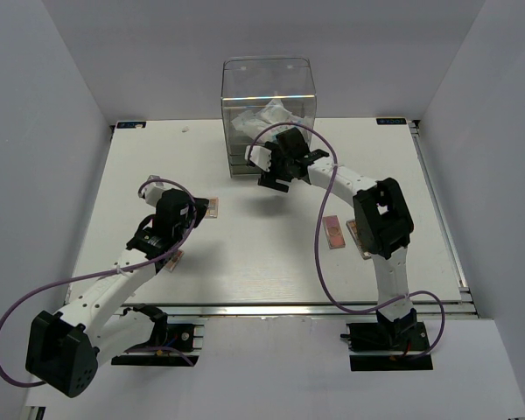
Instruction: Organize the makeup
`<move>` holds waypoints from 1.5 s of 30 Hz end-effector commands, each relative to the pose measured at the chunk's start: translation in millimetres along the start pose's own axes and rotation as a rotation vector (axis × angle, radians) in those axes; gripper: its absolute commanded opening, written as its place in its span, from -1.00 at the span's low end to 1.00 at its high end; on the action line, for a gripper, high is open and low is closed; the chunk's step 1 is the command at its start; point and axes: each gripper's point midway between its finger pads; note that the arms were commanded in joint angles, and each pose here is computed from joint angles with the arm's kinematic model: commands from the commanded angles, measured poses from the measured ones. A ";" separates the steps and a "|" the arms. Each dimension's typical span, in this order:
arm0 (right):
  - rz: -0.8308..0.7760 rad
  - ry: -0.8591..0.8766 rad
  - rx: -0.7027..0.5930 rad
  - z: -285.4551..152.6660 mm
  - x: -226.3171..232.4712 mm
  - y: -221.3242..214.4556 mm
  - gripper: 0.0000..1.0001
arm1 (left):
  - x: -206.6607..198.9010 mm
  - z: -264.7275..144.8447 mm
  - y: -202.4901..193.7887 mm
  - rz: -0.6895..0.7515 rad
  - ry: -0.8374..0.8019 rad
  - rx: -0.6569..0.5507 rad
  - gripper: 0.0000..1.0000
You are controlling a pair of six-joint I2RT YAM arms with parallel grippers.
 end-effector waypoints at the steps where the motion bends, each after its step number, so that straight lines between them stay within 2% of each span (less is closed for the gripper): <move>1: -0.002 -0.106 -0.027 -0.9 -28.5 7.5 0.79 | 4.4 -3.2 3.7 -0.002 0.006 -0.015 -0.83; 16: 0.047 -0.142 -0.080 -7.8 -25.3 7.4 0.79 | -6.0 11.6 -15.5 -0.020 -0.046 0.059 -0.68; 19: 0.029 -0.072 -0.159 -43.1 -15.0 28.1 0.78 | -10.2 18.4 -22.9 -0.027 -0.068 0.085 -0.64; 22: 0.083 -0.016 -0.284 -80.3 -9.1 37.5 0.66 | -26.1 26.8 -33.0 -0.060 -0.136 0.126 -0.63; 24: 0.229 -0.049 -0.339 -114.7 -18.2 29.8 0.08 | -20.8 43.1 -45.4 -0.083 -0.120 0.157 -0.62; 25: 0.291 -0.058 -0.349 -126.0 -22.0 22.7 -0.41 | -32.7 47.0 -50.2 -0.104 -0.169 0.179 -0.60; 26: 0.402 -0.042 -0.404 -144.8 -20.4 24.9 -0.99 | -26.2 60.9 -59.9 -0.111 -0.151 0.200 -0.55; 27: 0.490 -0.072 -0.407 -159.6 -30.9 -0.1 -1.00 | -28.7 66.3 -68.3 -0.133 -0.162 0.230 -0.53; 28: 0.532 -0.103 -0.439 -180.5 -38.6 -3.6 -1.00 | -42.0 71.3 -70.5 -0.155 -0.218 0.234 -0.52; 29: 0.605 -0.068 -0.469 -187.4 -28.5 -9.1 -1.00 | -37.5 86.8 -82.9 -0.160 -0.203 0.254 -0.47; 30: 0.642 -0.110 -0.465 -200.1 -35.6 -30.2 -1.00 | -42.2 92.1 -91.1 -0.178 -0.219 0.280 -0.45; 32: 0.652 -0.128 -0.502 -223.3 -34.9 -34.7 -0.88 | -71.1 103.8 -99.7 -0.202 -0.309 0.302 -0.41; 33: 0.689 -0.143 -0.492 -228.3 -32.0 -49.6 -0.81 | -60.1 120.7 -112.7 -0.215 -0.280 0.320 -0.36; 34: 0.693 -0.159 -0.497 -236.5 -32.1 -51.5 -0.70 | -71.5 124.8 -117.2 -0.232 -0.325 0.328 -0.32; 36: 0.717 -0.162 -0.500 -242.5 -27.1 -56.3 -0.57 | -82.4 142.5 -125.2 -0.293 -0.373 0.333 -0.16; 38: 0.768 -0.181 -0.486 -247.4 -25.0 -73.3 -0.53 | -94.3 154.1 -124.4 -0.371 -0.403 0.310 0.02; 45: 0.838 -0.183 -0.496 -251.8 -22.8 -85.2 -0.46 | -97.5 202.1 -135.8 -0.430 -0.366 0.269 0.13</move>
Point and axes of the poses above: each gripper's point midway between its finger pads, its own z axis out along the fingers, its own x axis along the line the jaws close on, y = z × x, and after that the axes turned 8 degrees about -z, right-handed
